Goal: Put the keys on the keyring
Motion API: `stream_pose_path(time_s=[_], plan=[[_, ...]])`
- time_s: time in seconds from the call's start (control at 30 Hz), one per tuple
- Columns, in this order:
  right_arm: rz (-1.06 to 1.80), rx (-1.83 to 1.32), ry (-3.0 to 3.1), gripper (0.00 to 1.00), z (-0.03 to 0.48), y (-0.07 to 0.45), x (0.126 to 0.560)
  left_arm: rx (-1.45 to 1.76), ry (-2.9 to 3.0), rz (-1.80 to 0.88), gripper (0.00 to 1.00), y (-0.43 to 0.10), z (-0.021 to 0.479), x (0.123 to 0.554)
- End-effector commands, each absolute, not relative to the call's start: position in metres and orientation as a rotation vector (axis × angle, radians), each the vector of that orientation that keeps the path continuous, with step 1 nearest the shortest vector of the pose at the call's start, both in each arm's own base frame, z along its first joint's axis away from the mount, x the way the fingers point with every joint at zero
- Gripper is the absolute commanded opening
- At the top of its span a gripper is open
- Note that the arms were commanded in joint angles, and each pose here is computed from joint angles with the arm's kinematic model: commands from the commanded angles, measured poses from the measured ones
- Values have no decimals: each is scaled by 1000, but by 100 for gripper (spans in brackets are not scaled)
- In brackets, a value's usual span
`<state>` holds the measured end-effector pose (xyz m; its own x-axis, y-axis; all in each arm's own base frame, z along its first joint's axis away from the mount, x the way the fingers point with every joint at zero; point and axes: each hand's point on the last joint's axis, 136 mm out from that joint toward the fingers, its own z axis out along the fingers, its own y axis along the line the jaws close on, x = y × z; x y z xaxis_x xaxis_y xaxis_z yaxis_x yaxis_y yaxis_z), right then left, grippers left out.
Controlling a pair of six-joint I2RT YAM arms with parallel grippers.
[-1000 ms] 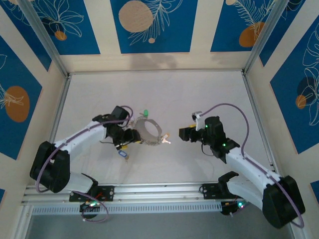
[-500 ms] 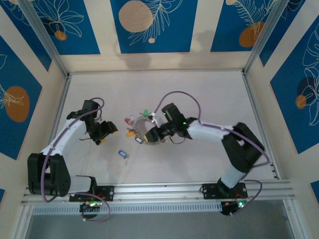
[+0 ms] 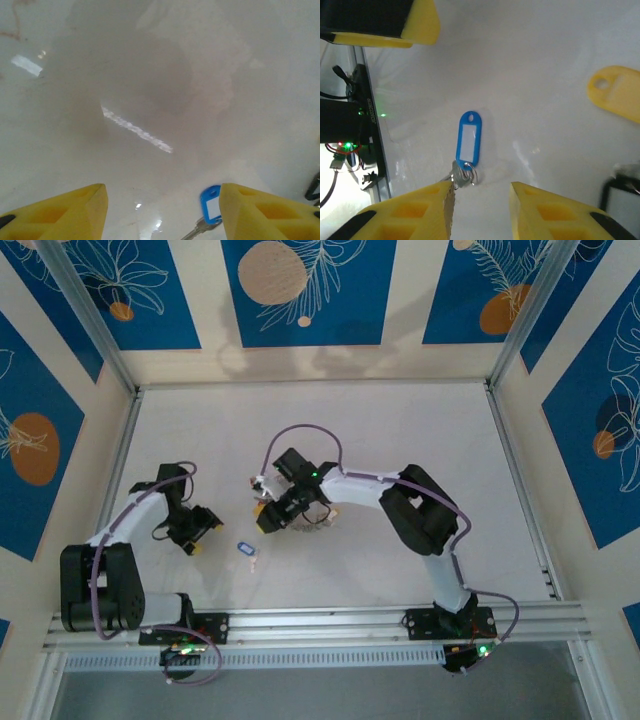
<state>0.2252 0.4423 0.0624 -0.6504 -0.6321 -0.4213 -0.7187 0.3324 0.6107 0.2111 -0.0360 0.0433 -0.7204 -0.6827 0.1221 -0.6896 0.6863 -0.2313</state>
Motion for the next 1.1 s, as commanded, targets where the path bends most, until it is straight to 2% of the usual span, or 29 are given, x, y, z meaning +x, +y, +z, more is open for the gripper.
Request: stream_pose_path(time_s=[0.0, 0.2, 0.5, 0.77, 0.87, 0.93, 1.07], plan=[[1202, -1457, 2455, 37, 50, 445, 203, 1241, -2822, 385, 60, -31, 40, 203], [1093, -1597, 2462, 39, 29, 447, 197, 1286, -2732, 486, 59, -45, 27, 192], [1118, -1696, 2416, 40, 17, 451, 180, 1254, -2711, 530, 59, -51, 28, 195], [887, -1833, 2354, 38, -1, 449, 175, 1275, -2682, 558, 58, -56, 26, 193], [795, -1886, 2311, 32, -5, 448, 173, 1280, -2690, 558, 57, -55, 28, 196], [800, -1903, 2282, 24, -4, 451, 170, 1264, -2694, 558, 57, -55, 29, 197], [829, -1911, 2246, 17, 1, 452, 165, 1270, -2688, 565, 56, -56, 29, 198]])
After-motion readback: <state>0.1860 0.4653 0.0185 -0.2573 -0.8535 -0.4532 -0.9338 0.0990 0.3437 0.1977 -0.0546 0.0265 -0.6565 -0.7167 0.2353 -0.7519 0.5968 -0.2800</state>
